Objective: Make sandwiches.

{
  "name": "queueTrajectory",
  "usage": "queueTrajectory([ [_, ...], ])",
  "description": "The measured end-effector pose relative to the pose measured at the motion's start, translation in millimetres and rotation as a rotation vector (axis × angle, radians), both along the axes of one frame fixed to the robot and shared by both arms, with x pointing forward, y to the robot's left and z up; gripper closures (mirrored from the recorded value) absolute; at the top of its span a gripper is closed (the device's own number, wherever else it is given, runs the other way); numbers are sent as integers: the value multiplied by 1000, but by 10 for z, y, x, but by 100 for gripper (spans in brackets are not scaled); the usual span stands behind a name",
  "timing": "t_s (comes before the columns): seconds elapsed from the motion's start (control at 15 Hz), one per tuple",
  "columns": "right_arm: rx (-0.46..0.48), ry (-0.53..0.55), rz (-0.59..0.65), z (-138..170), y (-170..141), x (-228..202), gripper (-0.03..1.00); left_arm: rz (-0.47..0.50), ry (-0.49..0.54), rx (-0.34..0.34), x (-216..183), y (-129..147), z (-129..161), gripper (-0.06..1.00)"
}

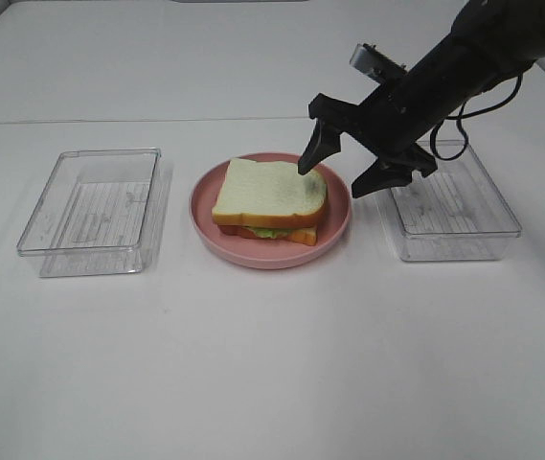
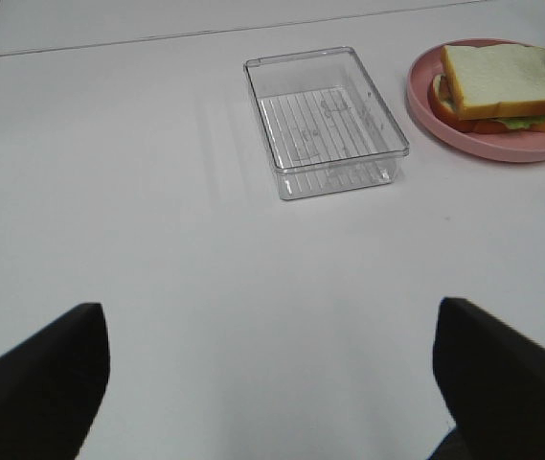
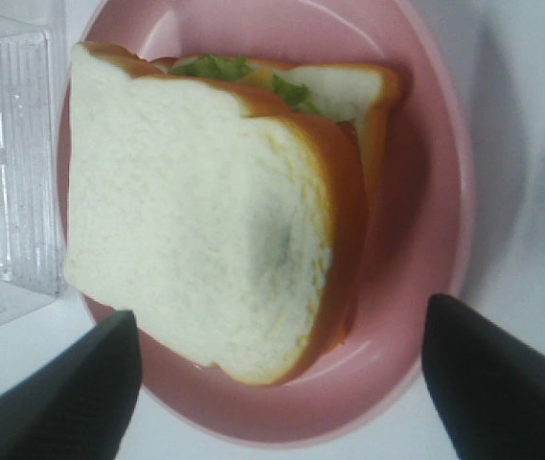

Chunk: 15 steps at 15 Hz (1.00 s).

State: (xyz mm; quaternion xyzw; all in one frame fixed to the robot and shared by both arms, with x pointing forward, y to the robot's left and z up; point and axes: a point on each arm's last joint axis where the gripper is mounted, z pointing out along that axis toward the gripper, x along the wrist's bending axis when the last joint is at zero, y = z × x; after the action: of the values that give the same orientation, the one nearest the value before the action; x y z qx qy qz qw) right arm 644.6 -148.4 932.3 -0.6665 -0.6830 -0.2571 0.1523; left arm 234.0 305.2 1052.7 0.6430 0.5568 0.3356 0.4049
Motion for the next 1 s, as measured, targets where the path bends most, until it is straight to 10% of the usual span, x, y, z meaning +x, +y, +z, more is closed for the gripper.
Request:
queueTrajectory([
  [0.67,-349,-242,151,1581,-508,-885,21,-44,-3,19,-5,-27,-1,8],
  [1.0,-383,-276,161,1805,-754,-1732,21,-44,-3,19,-5,-27,-1,8],
])
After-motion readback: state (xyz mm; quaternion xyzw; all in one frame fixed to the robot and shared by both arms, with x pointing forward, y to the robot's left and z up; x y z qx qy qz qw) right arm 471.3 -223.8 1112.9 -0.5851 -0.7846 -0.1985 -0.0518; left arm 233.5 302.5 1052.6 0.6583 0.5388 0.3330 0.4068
